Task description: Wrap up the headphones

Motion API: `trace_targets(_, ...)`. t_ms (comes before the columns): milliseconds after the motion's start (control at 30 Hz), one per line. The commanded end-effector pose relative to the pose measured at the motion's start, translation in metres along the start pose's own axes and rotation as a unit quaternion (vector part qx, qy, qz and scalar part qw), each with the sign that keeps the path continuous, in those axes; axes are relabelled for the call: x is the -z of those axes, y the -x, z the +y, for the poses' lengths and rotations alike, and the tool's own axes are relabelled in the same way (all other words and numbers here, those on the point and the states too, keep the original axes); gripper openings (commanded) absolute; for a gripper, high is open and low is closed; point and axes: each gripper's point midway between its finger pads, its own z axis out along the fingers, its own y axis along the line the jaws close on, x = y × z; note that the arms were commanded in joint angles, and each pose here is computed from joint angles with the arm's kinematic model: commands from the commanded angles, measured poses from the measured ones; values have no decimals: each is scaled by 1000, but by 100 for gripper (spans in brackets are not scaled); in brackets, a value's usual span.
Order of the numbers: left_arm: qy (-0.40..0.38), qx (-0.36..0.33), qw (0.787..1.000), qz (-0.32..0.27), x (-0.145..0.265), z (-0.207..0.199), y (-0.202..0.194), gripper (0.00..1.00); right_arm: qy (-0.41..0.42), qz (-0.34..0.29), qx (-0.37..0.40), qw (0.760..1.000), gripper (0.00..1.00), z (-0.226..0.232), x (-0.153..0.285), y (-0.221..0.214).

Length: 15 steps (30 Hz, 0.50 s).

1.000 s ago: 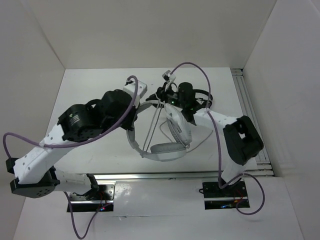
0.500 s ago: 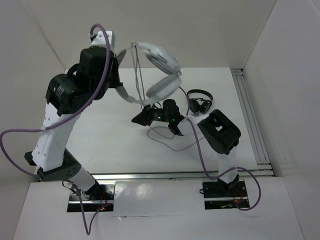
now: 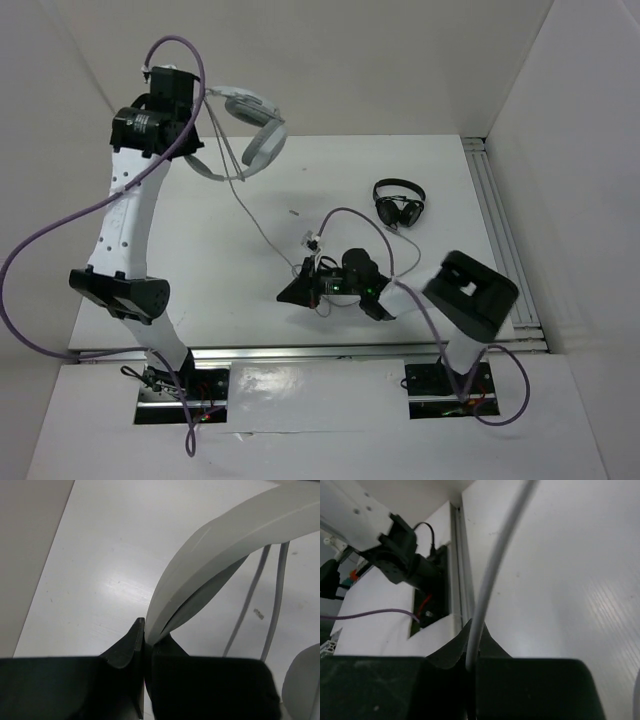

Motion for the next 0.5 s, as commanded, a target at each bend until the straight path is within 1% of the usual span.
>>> trace_targets(0,35,2,999,-25,-22,-4,-1,0,3,-64,115,991,0,54,11,53)
trace_targets(33,55,-5,998,-10,-34,-1,-13,0,-52,-47,113,991,0,45,15,48)
trace_targets(67,72,-6,997,-3,-44,1,-21,0,-64,-43,148,986,0,52,20,49)
trace_targets(100,89,-21,996,17,-55,4,-36,0,-51,-64,175,981,0,83,26,67)
trace_targets(133,99,-20,995,25,-62,5,-44,0,-75,-49,178,980,0,84,31,68)
trace_targets(167,106,-24,993,40,-72,3,-54,0,-78,-49,197,976,0,91,35,75)
trace_targets(200,117,-30,991,51,-80,5,-64,0,-71,-61,211,973,0,109,43,87)
trace_targets(233,130,-44,989,57,-82,6,-71,0,-99,-55,216,970,0,107,48,96)
trace_targets(300,129,-85,986,66,-82,-9,-88,0,-125,-59,250,958,0,111,58,112)
trace_targets(333,128,-114,982,83,-84,-13,-105,0,-144,-56,260,953,0,107,61,119)
trace_targets(367,112,-137,981,83,-78,-27,-115,0,-187,-50,286,938,0,100,69,134)
trace_targets(400,104,-163,977,87,-75,-32,-123,0,-217,-51,298,928,0,95,76,144)
trace_targets(433,93,-187,973,101,-71,-33,-142,0,-251,-39,307,917,0,83,77,148)
trace_targets(467,62,-205,972,102,-65,-50,-155,0,-312,-43,328,891,0,72,90,168)
